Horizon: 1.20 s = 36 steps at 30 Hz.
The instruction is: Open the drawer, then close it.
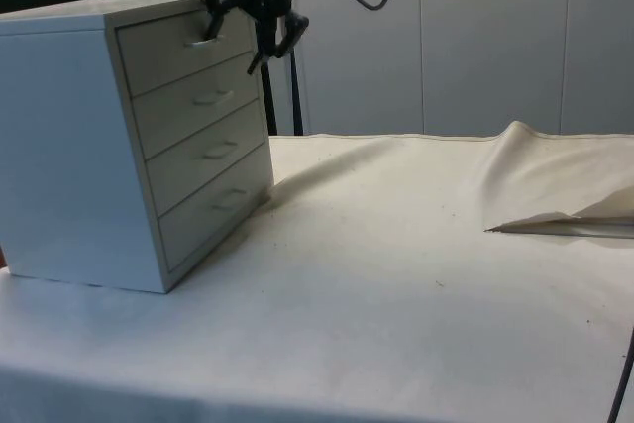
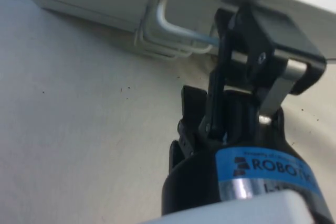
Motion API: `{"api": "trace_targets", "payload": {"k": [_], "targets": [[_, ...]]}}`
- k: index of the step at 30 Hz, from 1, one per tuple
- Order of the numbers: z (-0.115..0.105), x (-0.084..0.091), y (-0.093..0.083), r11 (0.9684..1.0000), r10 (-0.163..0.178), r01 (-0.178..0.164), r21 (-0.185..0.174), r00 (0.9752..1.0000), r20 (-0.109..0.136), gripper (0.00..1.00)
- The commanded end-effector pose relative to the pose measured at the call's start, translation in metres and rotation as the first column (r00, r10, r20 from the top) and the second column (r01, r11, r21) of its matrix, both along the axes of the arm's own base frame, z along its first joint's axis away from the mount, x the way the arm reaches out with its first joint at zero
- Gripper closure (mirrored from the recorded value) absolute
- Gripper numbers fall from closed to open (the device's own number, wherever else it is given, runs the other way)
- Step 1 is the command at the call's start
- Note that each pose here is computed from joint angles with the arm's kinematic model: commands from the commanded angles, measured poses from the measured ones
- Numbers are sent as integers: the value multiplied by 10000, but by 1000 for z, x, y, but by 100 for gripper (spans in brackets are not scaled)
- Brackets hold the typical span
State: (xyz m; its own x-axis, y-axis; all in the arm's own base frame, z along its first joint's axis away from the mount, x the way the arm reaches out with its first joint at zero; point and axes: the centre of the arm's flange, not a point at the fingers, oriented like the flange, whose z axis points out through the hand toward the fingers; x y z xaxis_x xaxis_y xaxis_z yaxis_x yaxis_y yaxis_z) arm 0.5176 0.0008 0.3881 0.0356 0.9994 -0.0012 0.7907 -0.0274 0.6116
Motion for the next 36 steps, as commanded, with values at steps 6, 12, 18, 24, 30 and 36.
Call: {"api": "trace_targets", "payload": {"k": [6,12,18,24,30,36], "targets": [[0,4,-3,10000,-49,50,-59,9999,128,54],[1,5,-4,10000,-50,51,-63,9998,189,81],[5,5,-1,10000,-6,6,-22,9997,255,100],[8,6,1,10000,24,-24,1,9996,293,100],[10,7,2,10000,32,-32,7,9994,331,100],[11,7,2,10000,33,-33,16,9994,340,100]]}}
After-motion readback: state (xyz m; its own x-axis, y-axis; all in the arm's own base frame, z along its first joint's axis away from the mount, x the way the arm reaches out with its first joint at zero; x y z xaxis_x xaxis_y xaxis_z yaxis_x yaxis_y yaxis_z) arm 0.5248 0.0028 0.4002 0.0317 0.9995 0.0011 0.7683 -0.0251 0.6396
